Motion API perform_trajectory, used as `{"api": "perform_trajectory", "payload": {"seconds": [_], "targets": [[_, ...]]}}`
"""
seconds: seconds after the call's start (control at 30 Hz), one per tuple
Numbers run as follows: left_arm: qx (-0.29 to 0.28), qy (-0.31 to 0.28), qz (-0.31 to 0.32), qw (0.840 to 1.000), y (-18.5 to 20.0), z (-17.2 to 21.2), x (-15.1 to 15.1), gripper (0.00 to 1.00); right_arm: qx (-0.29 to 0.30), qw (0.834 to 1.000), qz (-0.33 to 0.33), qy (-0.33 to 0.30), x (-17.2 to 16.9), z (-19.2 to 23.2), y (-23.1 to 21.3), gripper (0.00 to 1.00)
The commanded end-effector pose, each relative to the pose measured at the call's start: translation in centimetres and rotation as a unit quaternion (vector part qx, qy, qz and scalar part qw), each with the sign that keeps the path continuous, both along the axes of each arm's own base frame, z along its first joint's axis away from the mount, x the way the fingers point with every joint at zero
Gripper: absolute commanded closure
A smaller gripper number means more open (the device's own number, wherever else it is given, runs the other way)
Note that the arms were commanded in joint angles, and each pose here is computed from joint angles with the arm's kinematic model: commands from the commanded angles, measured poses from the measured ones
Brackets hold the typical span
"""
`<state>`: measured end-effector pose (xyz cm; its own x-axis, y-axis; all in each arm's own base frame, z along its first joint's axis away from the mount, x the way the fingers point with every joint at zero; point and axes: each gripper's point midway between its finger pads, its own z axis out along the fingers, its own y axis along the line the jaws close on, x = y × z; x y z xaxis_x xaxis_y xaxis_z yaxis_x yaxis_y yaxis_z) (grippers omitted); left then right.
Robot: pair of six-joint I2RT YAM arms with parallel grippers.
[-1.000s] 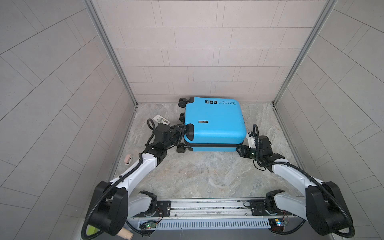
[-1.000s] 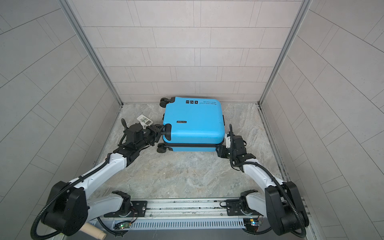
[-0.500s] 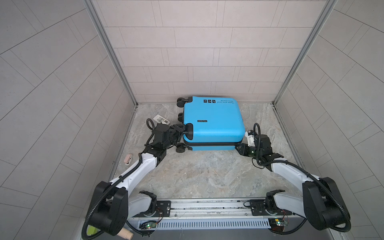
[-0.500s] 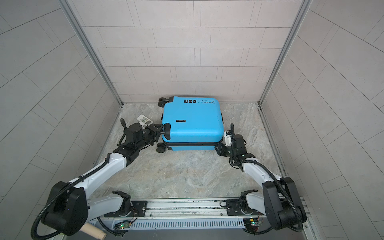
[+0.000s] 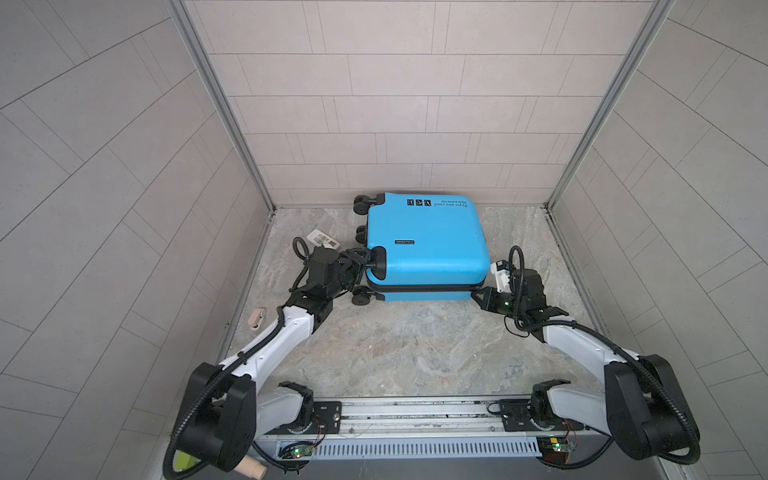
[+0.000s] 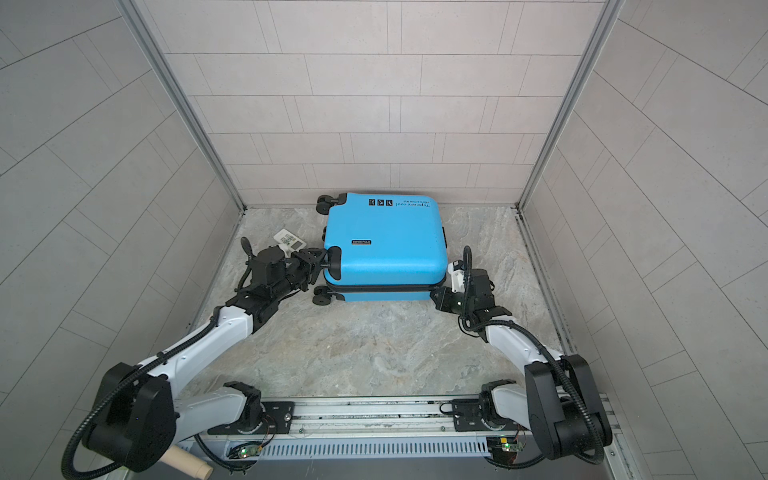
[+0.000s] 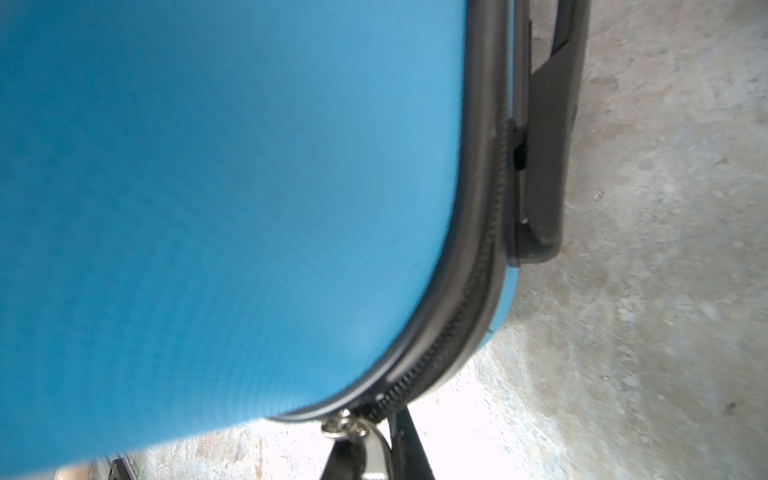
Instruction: Pack the luggage
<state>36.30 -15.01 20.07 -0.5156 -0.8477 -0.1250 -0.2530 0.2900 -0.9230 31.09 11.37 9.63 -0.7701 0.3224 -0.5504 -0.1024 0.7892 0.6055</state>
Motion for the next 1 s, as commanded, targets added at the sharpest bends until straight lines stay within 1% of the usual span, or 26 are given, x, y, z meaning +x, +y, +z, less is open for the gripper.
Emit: {"api": "perform_trajectory", "payload": {"seconds": [0.0, 0.2, 0.37, 0.5, 0.63, 0.77, 0.97], "targets": [[0.030, -0.065, 0.000, 0.997, 0.5, 3.5, 0.4, 1.00, -0.022, 0.997, -0.053, -0.054, 2.0, 2.1, -2.4, 1.00], [0.036, -0.059, -0.001, 0.998, 1.1, 3.2, 0.1, 1.00, -0.042, 0.992, -0.113, -0.025, 1.6, 0.6, -5.5, 1.00], [0.052, -0.052, 0.002, 0.997, 2.0, 3.0, -0.5, 1.00, -0.052, 0.989, -0.139, -0.015, 1.8, 0.6, -6.9, 1.00], [0.050, -0.048, 0.007, 0.998, 2.7, 2.8, -0.9, 1.00, -0.064, 0.986, -0.152, -0.007, 2.3, 0.9, -7.8, 1.00], [0.051, -0.043, 0.005, 0.998, 3.1, 2.6, -1.4, 1.00, -0.080, 0.983, -0.164, -0.005, 3.4, 1.5, -8.8, 1.00], [0.047, -0.040, 0.006, 0.998, 3.7, 2.4, -1.7, 1.00, -0.117, 0.976, -0.182, -0.003, 5.0, 2.9, -10.5, 1.00], [0.044, -0.035, -0.001, 0.998, 3.8, 2.3, -1.7, 1.00, -0.152, 0.972, -0.181, -0.005, 7.0, 4.2, -11.5, 1.00]]}}
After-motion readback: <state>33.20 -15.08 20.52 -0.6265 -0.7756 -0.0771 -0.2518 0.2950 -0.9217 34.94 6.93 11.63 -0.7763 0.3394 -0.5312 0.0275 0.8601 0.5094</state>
